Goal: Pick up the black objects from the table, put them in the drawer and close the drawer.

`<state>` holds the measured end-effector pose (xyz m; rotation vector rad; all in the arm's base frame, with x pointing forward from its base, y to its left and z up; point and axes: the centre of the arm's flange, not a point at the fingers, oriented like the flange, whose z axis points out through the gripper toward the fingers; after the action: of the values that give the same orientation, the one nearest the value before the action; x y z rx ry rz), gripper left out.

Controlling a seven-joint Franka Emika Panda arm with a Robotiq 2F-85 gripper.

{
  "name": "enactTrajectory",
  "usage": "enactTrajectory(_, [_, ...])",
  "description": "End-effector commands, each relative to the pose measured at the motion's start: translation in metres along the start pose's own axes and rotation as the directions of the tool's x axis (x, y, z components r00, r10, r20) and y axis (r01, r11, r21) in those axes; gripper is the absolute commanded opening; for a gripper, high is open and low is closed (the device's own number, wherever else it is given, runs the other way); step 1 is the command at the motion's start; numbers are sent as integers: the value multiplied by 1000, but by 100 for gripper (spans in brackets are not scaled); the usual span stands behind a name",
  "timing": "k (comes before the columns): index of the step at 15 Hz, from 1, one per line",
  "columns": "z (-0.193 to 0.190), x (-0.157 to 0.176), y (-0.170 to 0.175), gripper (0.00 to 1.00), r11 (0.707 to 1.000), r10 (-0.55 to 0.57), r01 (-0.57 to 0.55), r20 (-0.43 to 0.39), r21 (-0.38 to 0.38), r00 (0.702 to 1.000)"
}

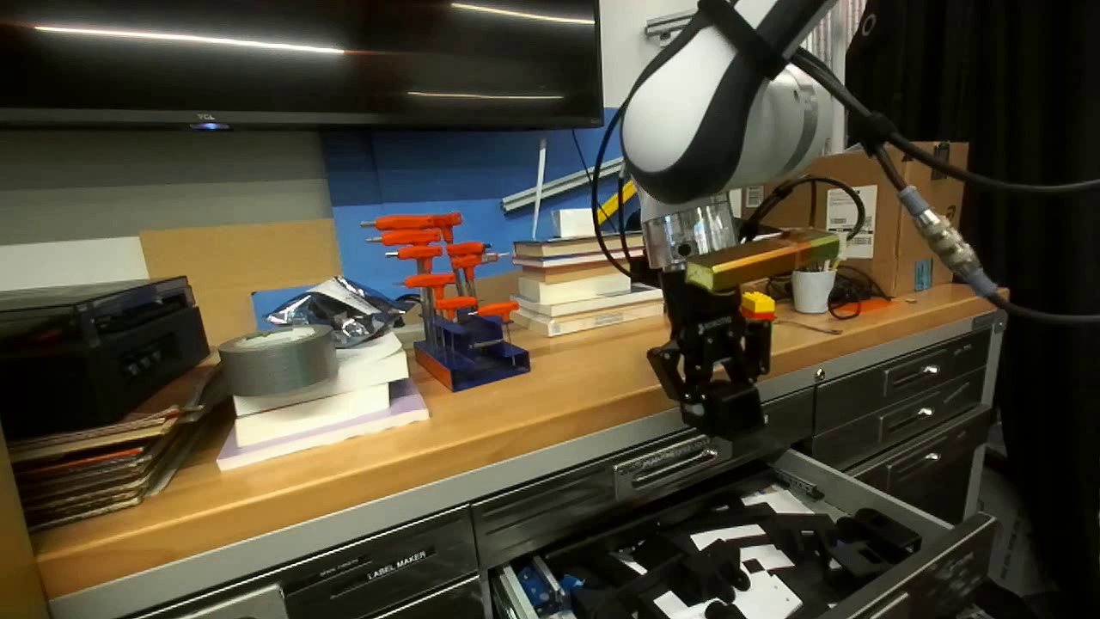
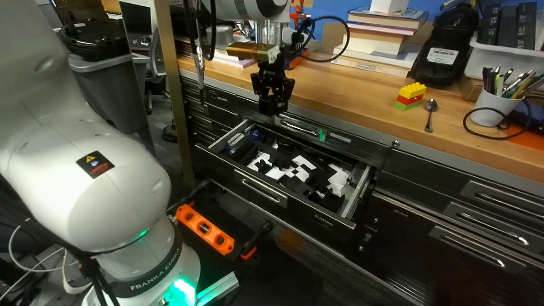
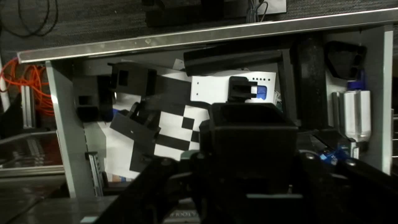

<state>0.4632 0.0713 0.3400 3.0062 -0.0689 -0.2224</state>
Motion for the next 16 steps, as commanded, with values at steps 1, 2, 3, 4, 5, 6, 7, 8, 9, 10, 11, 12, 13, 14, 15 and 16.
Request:
enactTrajectory(1, [32, -19, 15, 28, 994, 109, -109, -11, -9, 994])
enactTrajectory(2, [44, -20, 22, 28, 991, 130, -130, -6, 2, 991])
enactTrajectory(3, [52, -22, 27, 29, 989, 147, -147, -5, 11, 989])
enactTrajectory(4, [64, -23, 34, 29, 986, 168, -168, -9, 18, 986])
enactTrajectory(5, [74, -23, 40, 29, 981, 192, -191, -18, 23, 981])
enactTrajectory(6, [84, -25, 48, 28, 974, 228, -227, -46, 30, 973])
enactTrajectory(7, [96, -26, 56, 28, 966, 259, -257, -68, 39, 963])
enactTrajectory(8, [107, -25, 64, 28, 960, 278, -275, -89, 51, 956])
enactTrajectory(9, [118, -24, 71, 28, 955, 293, -287, -106, 70, 950])
enactTrajectory(10, [129, -22, 77, 28, 951, 305, -297, -123, 84, 944])
enactTrajectory(11, [140, -20, 82, 28, 948, 313, -302, -136, 98, 940])
enactTrajectory(12, [149, -16, 88, 28, 947, 315, -301, -146, 115, 938])
enactTrajectory(13, [158, -11, 92, 28, 946, 316, -299, -150, 129, 937])
enactTrajectory(14, [166, -6, 95, 28, 945, 314, -294, -154, 142, 937])
enactTrajectory(15, [173, 0, 97, 28, 946, 307, -285, -157, 152, 938])
enactTrajectory(16, [179, 6, 98, 28, 949, 297, -273, -160, 157, 941])
